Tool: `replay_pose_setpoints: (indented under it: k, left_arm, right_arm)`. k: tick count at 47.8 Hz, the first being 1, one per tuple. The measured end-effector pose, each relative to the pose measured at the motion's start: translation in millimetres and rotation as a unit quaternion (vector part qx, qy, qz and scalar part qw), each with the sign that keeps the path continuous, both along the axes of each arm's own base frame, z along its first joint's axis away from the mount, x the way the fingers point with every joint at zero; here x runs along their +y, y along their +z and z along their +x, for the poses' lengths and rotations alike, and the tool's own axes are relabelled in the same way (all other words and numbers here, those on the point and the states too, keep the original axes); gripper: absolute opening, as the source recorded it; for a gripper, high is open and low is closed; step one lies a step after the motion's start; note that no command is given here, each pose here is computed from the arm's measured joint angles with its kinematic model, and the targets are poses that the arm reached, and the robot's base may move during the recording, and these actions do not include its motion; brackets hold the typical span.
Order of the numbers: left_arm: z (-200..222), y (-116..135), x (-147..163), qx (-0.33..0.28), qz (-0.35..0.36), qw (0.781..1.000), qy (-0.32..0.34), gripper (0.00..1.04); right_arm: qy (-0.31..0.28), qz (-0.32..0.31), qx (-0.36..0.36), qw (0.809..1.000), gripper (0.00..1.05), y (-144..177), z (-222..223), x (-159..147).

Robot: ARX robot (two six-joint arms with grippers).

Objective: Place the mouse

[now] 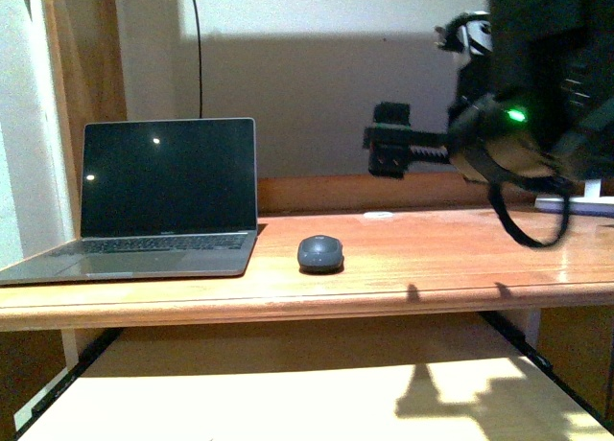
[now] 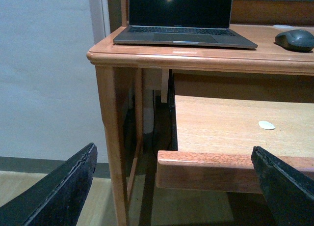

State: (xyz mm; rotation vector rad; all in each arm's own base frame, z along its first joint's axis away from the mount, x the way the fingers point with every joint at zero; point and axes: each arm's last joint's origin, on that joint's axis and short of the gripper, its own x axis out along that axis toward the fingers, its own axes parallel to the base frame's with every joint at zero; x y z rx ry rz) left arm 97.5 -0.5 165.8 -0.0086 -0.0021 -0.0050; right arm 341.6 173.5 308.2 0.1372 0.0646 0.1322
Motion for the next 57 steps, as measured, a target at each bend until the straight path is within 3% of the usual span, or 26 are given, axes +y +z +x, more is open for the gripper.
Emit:
replay_pose_setpoints:
  k: [8, 18, 31, 41, 57]
  left_arm:
    - [0, 0, 0, 0.0, 0.0, 1.0, 0.0, 0.97]
    - [0, 0, 0, 0.0, 0.0, 1.0, 0.0, 0.97]
    - [0, 0, 0, 0.0, 0.0, 1.0, 0.0, 0.97]
    - [0, 0, 0, 0.0, 0.0, 1.0, 0.0, 0.97]
    - [0, 0, 0, 0.0, 0.0, 1.0, 0.0, 0.97]
  right_arm:
    - [0.127, 0.002, 0.049, 0.991, 0.97, -42, -59, -38]
    - [0.214, 0.0, 0.091, 0.972, 0.97, -80, -113, -78]
    - [0.313, -0.048, 0.139, 0.938, 0.97, -127, -159, -85]
    - [0.335, -0.092, 0.149, 0.926, 0.97, -146, -167, -72]
    - [0.317, -0.128, 0.165, 0.925, 0.97, -169, -161, -51]
